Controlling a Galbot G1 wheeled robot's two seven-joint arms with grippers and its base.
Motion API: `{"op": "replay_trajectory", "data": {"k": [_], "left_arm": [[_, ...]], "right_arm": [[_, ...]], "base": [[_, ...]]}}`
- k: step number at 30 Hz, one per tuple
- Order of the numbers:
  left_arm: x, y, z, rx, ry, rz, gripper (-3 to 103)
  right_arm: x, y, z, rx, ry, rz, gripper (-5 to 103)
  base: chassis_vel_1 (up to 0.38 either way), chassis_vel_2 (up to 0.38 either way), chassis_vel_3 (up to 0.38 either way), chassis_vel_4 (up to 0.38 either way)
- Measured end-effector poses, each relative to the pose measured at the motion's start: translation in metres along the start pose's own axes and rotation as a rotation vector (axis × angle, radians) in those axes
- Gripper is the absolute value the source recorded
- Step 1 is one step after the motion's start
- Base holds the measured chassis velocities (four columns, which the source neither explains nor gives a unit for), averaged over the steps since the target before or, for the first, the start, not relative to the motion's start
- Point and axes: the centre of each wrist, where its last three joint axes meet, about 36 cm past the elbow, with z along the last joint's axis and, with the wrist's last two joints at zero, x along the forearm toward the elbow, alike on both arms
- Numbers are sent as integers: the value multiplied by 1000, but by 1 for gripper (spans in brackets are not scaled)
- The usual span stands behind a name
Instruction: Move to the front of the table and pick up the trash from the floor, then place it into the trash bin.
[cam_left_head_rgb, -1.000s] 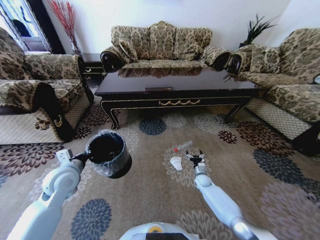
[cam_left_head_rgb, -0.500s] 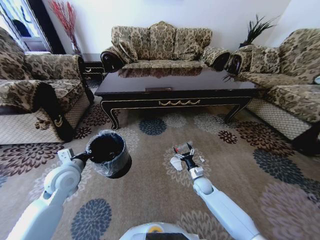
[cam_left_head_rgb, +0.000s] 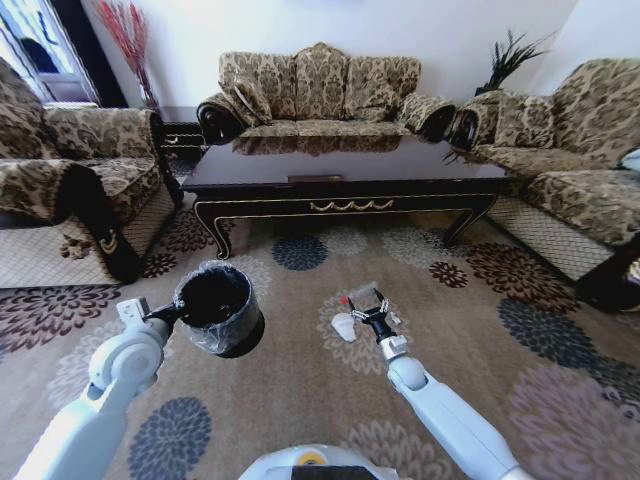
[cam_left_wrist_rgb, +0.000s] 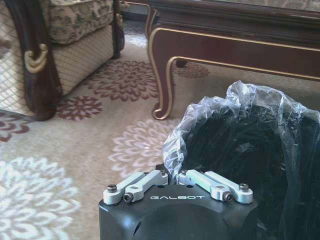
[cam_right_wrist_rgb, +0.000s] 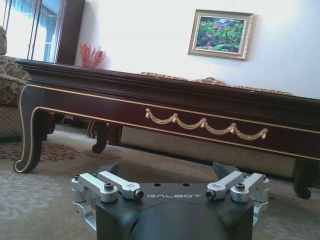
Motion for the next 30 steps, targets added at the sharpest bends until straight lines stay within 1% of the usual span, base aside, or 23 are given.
{"op": "replay_trajectory", "data": {"k": [8, 12, 30], "left_arm": [[0, -1, 1, 1, 5, 4, 4], [0, -2, 1, 1, 5, 8, 4], [3, 1, 2, 4, 3, -2, 4]], "right_arm": [[-1, 1, 2, -8, -15, 5, 100], [-2, 3, 1, -22, -23, 8, 100], [-4, 13, 2, -40, -23, 5, 100]], "base": [[-272, -250, 267, 251], [-101, -150, 107, 116], [12, 33, 1, -18]]}}
